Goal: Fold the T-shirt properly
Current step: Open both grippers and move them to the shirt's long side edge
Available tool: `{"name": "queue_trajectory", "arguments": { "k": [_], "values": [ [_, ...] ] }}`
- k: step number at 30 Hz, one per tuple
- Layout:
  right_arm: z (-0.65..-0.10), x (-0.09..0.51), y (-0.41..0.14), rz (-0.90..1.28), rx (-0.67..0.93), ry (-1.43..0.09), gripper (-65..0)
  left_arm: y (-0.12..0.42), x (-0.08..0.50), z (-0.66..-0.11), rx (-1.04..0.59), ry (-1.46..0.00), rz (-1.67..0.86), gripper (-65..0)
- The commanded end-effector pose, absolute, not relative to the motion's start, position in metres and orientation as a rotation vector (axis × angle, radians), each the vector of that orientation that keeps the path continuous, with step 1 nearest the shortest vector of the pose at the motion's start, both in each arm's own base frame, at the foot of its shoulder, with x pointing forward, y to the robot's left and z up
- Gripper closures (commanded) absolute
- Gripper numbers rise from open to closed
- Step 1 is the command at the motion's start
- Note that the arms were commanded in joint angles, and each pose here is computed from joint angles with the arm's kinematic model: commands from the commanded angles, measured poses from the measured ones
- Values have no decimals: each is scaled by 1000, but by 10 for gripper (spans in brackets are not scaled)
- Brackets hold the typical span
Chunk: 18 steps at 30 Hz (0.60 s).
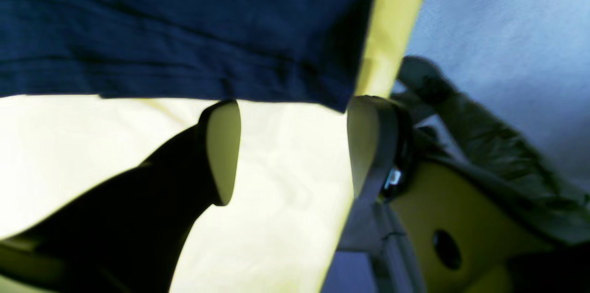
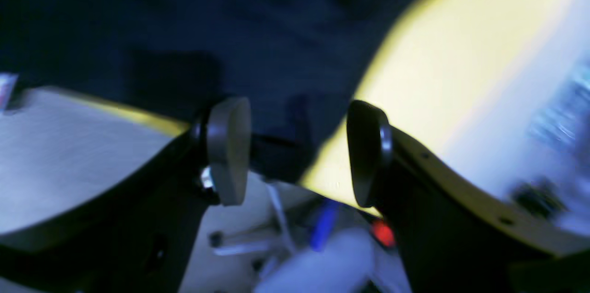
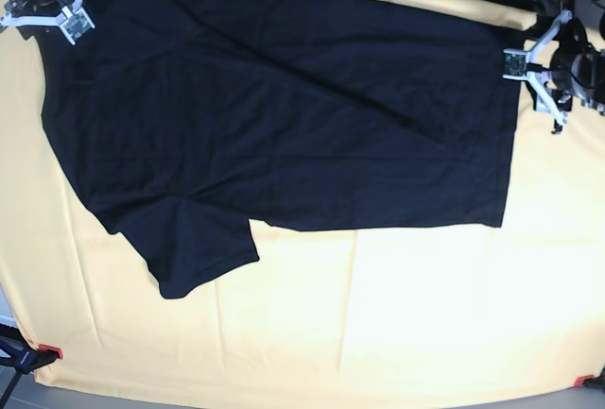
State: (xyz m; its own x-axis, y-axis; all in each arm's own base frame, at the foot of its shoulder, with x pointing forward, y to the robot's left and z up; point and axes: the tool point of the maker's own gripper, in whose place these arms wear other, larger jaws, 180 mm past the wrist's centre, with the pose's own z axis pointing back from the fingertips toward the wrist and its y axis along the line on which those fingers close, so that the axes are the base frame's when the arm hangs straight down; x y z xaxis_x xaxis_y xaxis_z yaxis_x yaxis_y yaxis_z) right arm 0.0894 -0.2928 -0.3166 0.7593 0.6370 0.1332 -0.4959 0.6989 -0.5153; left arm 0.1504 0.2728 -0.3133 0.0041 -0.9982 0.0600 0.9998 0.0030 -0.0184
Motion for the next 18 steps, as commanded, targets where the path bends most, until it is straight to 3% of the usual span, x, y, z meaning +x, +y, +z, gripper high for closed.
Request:
{"name": "queue_trajectory", "arguments": {
  "k": [1,6,12,18],
  "values": [
    [-307,96,-300,643,-537,-342,-355,276,160,-302,-19,-46,-1588,-382],
    [-283,125,-307,637,-667,-509,-355,274,193,-289,131,-159,-1566,-382],
    [-269,155,-304,611,-691,-620,-355,272,264,-257,384,-440,-1385,-381],
    [-260,187,-283,587,-584,-753,-355,292,342,-229,604,-724,-1062,-382]
  ]
}}
